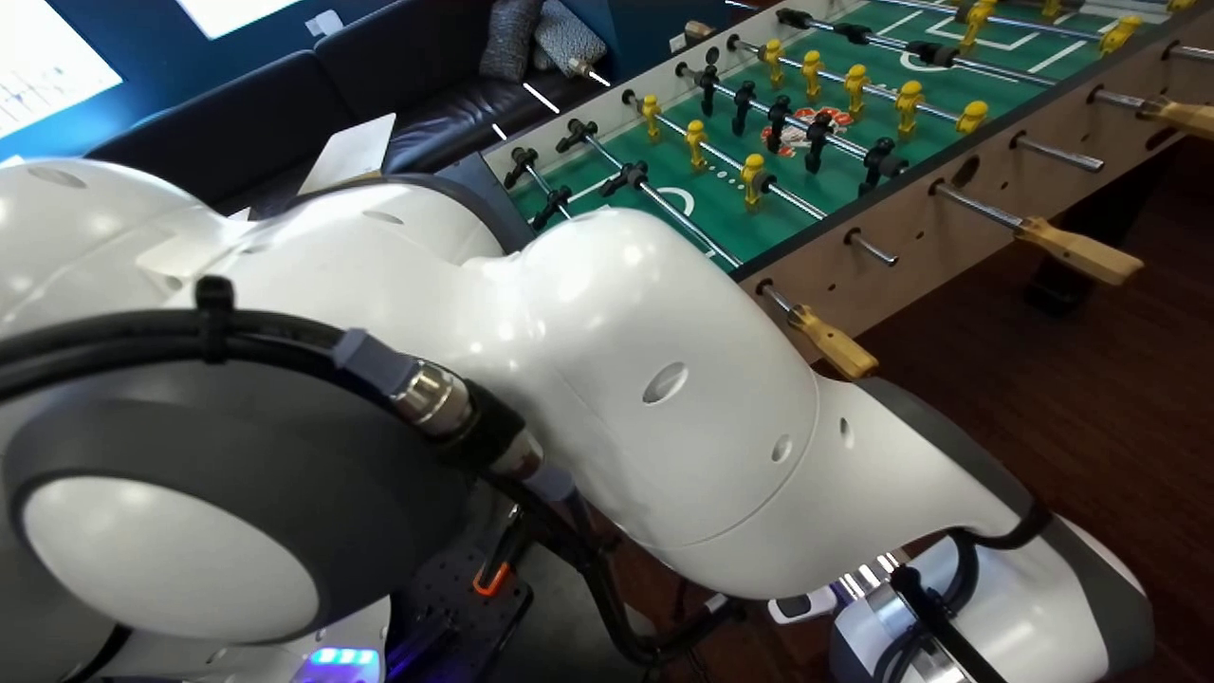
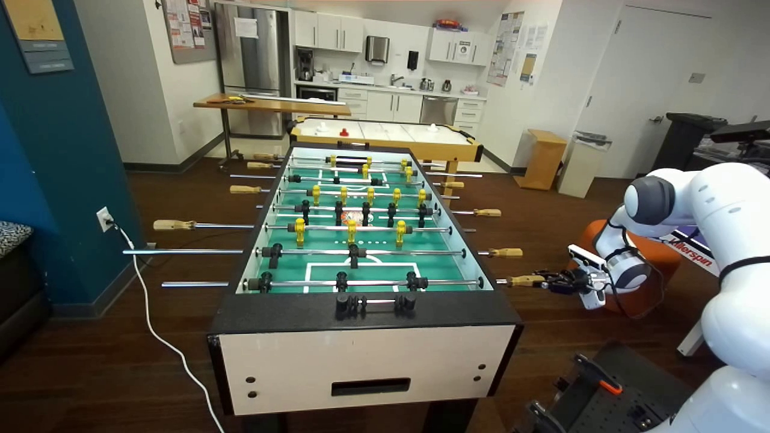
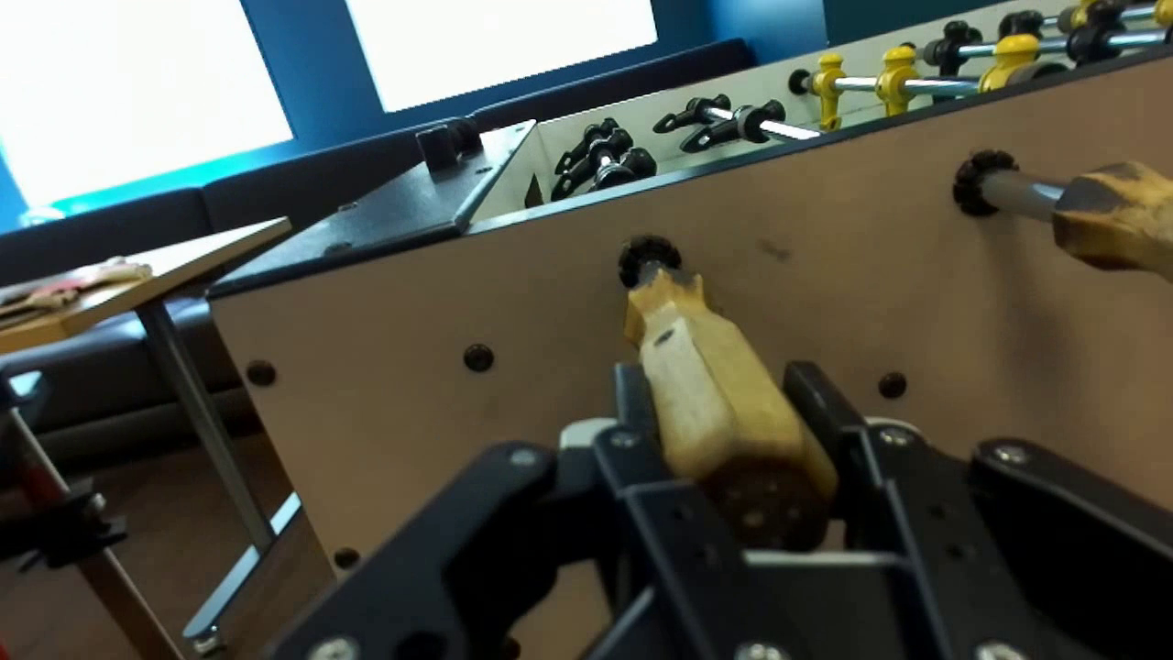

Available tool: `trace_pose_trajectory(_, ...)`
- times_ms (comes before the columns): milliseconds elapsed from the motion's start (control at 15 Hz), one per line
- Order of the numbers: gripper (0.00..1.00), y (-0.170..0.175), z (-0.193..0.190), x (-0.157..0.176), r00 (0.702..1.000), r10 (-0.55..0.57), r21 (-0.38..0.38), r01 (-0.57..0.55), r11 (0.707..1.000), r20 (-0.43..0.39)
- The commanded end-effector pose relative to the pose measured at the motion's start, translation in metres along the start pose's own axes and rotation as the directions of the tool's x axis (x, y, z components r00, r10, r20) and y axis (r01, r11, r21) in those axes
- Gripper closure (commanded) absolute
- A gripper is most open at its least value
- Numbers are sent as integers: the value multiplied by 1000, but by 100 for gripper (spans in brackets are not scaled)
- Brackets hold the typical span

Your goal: Twist the first rod of the foosball table

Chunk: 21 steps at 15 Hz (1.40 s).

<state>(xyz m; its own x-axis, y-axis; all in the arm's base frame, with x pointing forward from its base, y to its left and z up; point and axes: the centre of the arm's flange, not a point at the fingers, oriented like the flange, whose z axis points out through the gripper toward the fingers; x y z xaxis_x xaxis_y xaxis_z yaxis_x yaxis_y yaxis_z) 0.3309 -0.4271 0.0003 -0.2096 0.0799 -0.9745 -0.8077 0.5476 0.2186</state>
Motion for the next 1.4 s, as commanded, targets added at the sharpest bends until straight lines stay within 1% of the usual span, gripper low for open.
trace_pose_trajectory(0,84,0,-1,0,999,-48,1,48,999,0)
trace_pose_trajectory(67,59,1,-1,0,998,-60,0,60,998,1)
trace_pose_trajectory(333,59,1,0,0,998,-60,0,60,998,1)
trace_pose_trajectory(400,84,1,-1,0,996,-93,-4,93,996,-2)
trace_pose_trajectory(467,84,1,-1,-1,988,-156,4,156,988,-19)
trace_pose_trajectory(533,84,1,-2,-2,973,-228,10,229,973,-30)
trace_pose_trajectory(667,84,1,-4,-3,941,-337,4,337,941,-40)
trace_pose_trajectory(867,84,2,-4,-3,874,-482,-6,483,876,-55)
trace_pose_trajectory(1000,84,2,-5,-3,819,-571,-4,571,821,-59)
trace_pose_trajectory(1133,84,2,-8,-4,755,-653,4,654,756,-61)
trace_pose_trajectory(1267,84,2,-10,-5,683,-727,15,729,684,-64)
trace_pose_trajectory(1333,84,1,-11,-5,651,-756,38,759,650,-76)
